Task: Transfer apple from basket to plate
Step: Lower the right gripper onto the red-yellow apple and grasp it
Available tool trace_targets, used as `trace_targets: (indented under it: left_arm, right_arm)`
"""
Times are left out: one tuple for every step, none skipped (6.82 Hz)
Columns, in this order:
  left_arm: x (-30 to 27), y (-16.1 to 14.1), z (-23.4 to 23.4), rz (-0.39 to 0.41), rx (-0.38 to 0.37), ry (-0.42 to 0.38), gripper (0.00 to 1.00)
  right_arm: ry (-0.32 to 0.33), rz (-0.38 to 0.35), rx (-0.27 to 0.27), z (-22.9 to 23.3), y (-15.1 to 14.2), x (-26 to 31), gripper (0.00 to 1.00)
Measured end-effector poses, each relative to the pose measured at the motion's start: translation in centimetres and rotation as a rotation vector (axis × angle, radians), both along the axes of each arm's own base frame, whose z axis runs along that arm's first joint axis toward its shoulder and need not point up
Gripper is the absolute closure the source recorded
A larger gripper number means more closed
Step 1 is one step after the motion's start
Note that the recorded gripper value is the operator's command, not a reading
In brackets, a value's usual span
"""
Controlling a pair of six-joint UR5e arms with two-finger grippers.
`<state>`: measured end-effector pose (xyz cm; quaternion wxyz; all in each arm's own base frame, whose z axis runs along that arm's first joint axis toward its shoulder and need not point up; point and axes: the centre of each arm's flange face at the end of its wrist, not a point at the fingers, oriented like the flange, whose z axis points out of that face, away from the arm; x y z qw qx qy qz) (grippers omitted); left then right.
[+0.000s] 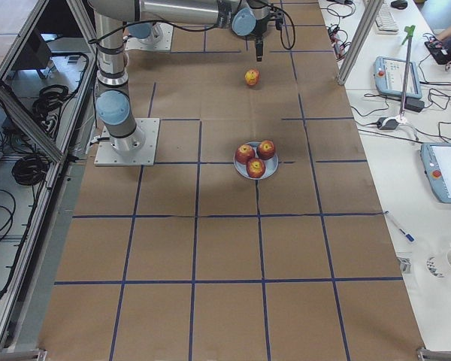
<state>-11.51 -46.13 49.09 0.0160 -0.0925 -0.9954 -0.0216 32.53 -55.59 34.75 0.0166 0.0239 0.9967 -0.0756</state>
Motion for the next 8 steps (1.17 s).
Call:
trace_targets:
  left_arm:
    - [-0.1, 0.1, 0.3, -0.004, -0.010, -0.002, 0.01]
    - [-0.4, 0.2, 0.7, -0.011, -0.019, -0.006, 0.01]
    - [-1.1, 0.6, 1.0, -0.025, -0.026, -0.008, 0.01]
    - [-2.0, 0.9, 1.2, -0.045, -0.030, -0.009, 0.01]
    - [-2.8, 1.3, 1.3, -0.064, -0.032, -0.009, 0.01]
    - [-2.9, 1.4, 1.3, -0.069, -0.033, -0.009, 0.01]
    - [-3.0, 1.5, 1.4, -0.071, -0.035, -0.009, 0.01]
    - [-3.0, 1.5, 1.4, -0.072, -0.036, -0.009, 0.01]
  right_arm:
    - [-0.001, 0.000, -0.003, -2.6, -0.2, 1.9, 0.00]
    - [0.000, 0.001, 0.001, -5.1, -0.4, 3.2, 0.00]
    - [0.007, 0.005, 0.014, -7.7, -0.5, 4.1, 0.00]
    - [0.014, 0.009, 0.031, -10.0, -0.4, 4.3, 0.00]
    - [0.017, 0.013, 0.034, -12.2, 0.0, 4.2, 0.00]
    - [0.015, 0.016, 0.027, -13.5, 0.5, 3.9, 0.15]
    - [0.016, 0.018, 0.028, -14.8, 0.7, 3.6, 0.40]
    - [0.019, 0.019, 0.032, -15.6, 0.7, 3.5, 0.56]
